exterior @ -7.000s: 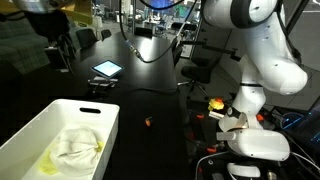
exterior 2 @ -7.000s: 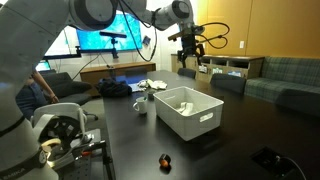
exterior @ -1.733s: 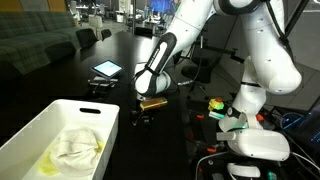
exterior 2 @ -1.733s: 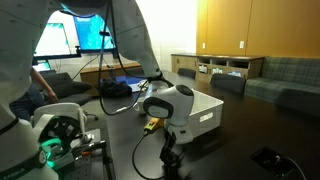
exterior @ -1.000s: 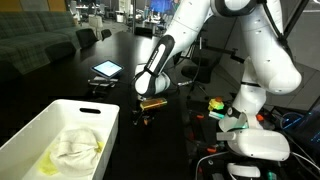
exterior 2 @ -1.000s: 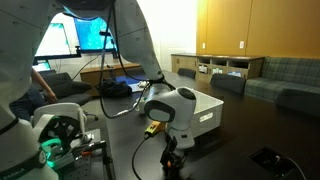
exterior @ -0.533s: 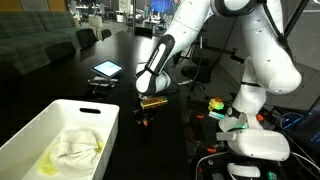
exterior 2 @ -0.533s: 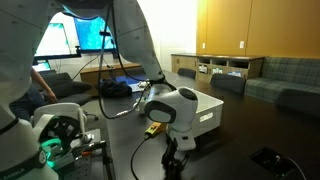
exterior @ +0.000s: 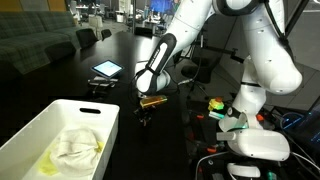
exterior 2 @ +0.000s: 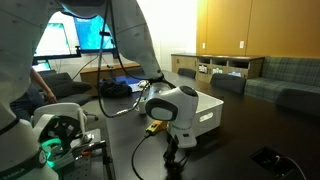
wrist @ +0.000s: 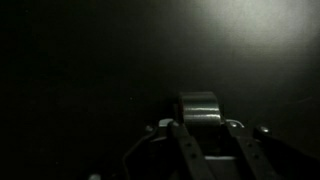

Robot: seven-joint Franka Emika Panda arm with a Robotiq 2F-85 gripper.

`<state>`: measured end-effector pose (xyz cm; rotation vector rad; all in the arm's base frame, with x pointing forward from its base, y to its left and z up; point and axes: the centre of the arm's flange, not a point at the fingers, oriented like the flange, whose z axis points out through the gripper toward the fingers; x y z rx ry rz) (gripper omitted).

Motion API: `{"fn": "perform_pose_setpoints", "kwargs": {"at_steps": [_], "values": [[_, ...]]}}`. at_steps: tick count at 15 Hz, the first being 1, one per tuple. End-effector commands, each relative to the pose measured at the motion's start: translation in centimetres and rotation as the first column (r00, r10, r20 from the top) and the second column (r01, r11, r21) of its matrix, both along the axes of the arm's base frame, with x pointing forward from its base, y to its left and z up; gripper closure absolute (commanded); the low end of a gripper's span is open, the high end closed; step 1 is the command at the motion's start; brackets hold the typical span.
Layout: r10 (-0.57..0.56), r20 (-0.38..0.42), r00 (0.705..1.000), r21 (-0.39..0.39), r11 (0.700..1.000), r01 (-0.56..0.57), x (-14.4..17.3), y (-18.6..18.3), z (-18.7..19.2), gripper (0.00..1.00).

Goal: Pick up the yellow towel and put it in the bucket, pick up the marker and put it in the cup, pick up the white towel and put it in the bucket, finally pick up the black masking tape and put it in the cup

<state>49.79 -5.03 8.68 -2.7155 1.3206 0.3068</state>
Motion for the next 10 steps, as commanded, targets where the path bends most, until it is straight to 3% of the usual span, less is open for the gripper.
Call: {"fn": "perform_pose_setpoints", "kwargs": {"at_steps": [1,4,6,10], "values": [[0.032,-0.015,0.999,-0.044,0.999,-0.033,0.0,0.8,2.4,0.82],[0.141,-0.024,0.99,-0.081,0.986,-0.143,0.4,3.0,4.5,0.82],[0.252,-0.034,0.967,-0.105,0.961,-0.254,0.7,5.7,6.2,0.81],[0.483,-0.084,0.872,-0.161,0.857,-0.49,1.0,13.6,9.0,0.82]]}}
